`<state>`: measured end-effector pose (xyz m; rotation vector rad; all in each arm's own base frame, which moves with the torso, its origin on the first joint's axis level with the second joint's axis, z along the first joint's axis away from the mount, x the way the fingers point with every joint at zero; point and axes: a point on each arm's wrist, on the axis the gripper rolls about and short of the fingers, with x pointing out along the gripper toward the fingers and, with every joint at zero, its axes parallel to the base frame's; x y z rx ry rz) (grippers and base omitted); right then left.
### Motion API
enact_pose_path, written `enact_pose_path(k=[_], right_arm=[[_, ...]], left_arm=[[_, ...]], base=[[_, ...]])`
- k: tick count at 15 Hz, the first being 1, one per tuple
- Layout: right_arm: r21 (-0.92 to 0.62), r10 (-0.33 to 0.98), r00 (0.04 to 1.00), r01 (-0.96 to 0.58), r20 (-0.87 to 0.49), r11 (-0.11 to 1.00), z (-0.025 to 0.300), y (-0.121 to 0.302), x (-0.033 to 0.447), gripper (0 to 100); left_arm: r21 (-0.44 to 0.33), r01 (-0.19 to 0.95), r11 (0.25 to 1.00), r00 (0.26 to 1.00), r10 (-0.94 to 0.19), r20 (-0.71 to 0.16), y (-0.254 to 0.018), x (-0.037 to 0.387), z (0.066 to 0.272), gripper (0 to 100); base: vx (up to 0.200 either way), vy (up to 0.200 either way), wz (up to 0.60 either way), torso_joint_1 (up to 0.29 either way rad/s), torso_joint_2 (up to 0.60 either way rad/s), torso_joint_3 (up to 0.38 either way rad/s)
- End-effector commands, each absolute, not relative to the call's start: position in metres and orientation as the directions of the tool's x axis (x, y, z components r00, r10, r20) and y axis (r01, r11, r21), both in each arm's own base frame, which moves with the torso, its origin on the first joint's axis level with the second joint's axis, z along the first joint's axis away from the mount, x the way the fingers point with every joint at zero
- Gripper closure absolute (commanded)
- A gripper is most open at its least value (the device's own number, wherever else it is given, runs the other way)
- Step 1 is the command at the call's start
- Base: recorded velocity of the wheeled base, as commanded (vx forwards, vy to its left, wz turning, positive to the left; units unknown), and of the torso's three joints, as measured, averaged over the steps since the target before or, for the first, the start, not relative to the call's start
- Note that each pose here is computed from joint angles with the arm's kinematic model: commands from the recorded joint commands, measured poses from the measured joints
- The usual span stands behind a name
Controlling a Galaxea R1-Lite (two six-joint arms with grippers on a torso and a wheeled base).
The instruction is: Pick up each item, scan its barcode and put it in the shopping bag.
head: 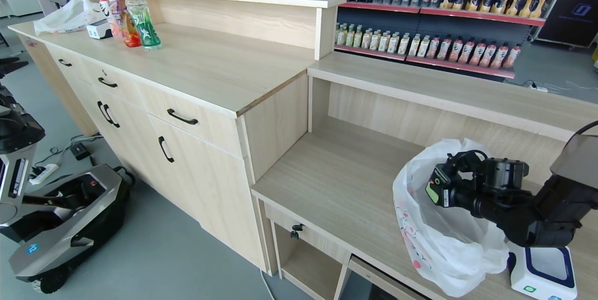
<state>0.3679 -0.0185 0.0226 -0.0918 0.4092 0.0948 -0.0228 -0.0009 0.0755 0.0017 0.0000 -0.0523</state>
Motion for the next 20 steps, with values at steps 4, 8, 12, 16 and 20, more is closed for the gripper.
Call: enact_pose_path(k=[4,8,12,16,20], right_arm=[[-0.092,0.077,0.906,-0.126,-0.416,0.988,-0.002,-0.018,0.373,100],[-0.091,0.084,0.906,-0.134,-0.414,0.987,-0.006,-0.017,0.375,100],[-0.089,0.087,0.905,-0.136,-0.415,0.987,-0.005,-0.016,0.373,100],[-0.087,0.131,0.936,-0.168,-0.327,0.982,0.041,-0.015,0.367,0],[-0.096,0.120,0.948,-0.155,-0.293,0.983,0.102,-0.015,0.329,0]], left_arm=[[0.001,0.052,0.999,0.999,-0.052,-0.002,-0.001,-0.023,0.076,0],[0.003,0.052,0.999,0.999,-0.052,-0.002,-0.001,-0.023,0.076,0],[0.003,0.052,0.999,0.999,-0.052,-0.002,-0.001,-0.023,0.076,0],[0.001,0.052,0.999,0.999,-0.052,-0.002,-0.001,-0.023,0.076,0],[0.001,0.052,0.999,0.999,-0.052,-0.002,-0.001,-0.023,0.076,0]], base=[[0.000,0.000,0.00,0.000,0.00,0.000],[0.000,0.000,0.00,0.000,0.00,0.000],[0.000,0.000,0.00,0.000,0.00,0.000],[0.000,0.000,0.00,0.000,0.00,0.000],[0.000,0.000,0.00,0.000,0.00,0.000]])
